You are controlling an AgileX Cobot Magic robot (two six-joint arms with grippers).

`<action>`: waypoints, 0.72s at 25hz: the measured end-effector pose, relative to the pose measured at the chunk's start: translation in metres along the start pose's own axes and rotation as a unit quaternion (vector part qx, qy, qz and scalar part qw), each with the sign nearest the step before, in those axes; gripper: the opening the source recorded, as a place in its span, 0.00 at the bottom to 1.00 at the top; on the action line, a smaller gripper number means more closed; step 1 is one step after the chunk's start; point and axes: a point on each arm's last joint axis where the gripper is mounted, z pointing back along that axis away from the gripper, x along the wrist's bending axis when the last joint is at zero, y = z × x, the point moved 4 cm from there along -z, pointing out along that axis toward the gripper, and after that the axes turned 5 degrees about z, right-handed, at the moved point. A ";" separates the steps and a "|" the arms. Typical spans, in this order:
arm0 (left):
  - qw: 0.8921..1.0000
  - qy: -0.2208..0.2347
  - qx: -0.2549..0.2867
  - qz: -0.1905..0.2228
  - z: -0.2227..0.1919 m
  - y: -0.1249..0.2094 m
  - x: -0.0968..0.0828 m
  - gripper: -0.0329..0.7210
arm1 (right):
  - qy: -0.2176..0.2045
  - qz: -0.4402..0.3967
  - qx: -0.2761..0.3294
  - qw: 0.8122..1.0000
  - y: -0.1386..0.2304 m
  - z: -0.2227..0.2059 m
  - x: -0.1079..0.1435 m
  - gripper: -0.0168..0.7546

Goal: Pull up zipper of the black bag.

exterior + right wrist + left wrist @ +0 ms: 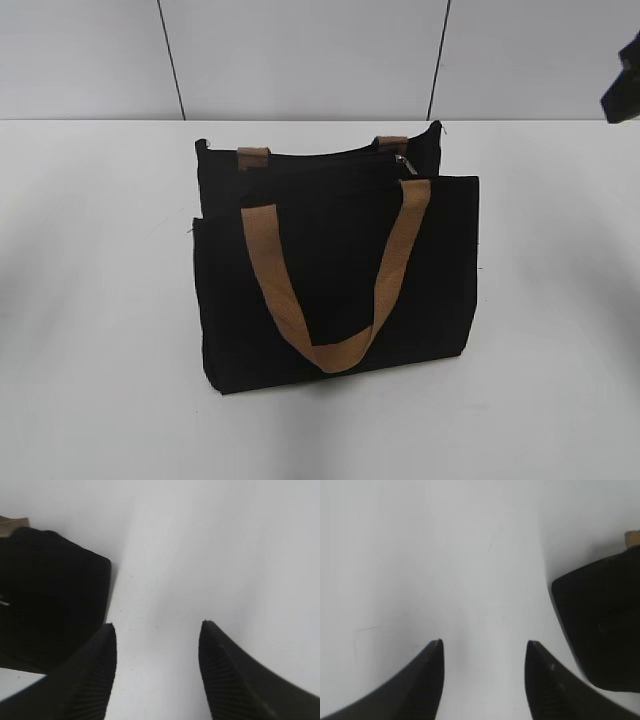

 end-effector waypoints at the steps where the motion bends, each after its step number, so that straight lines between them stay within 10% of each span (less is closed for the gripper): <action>1: 1.000 -0.010 -0.001 0.005 0.005 -0.003 0.002 0.57 | 0.005 -0.010 0.004 1.000 0.003 0.003 -0.006 0.56; 18: 0.996 -0.073 0.034 0.035 0.045 0.011 0.014 0.57 | 0.012 -0.028 0.022 0.999 0.036 0.078 -0.003 0.56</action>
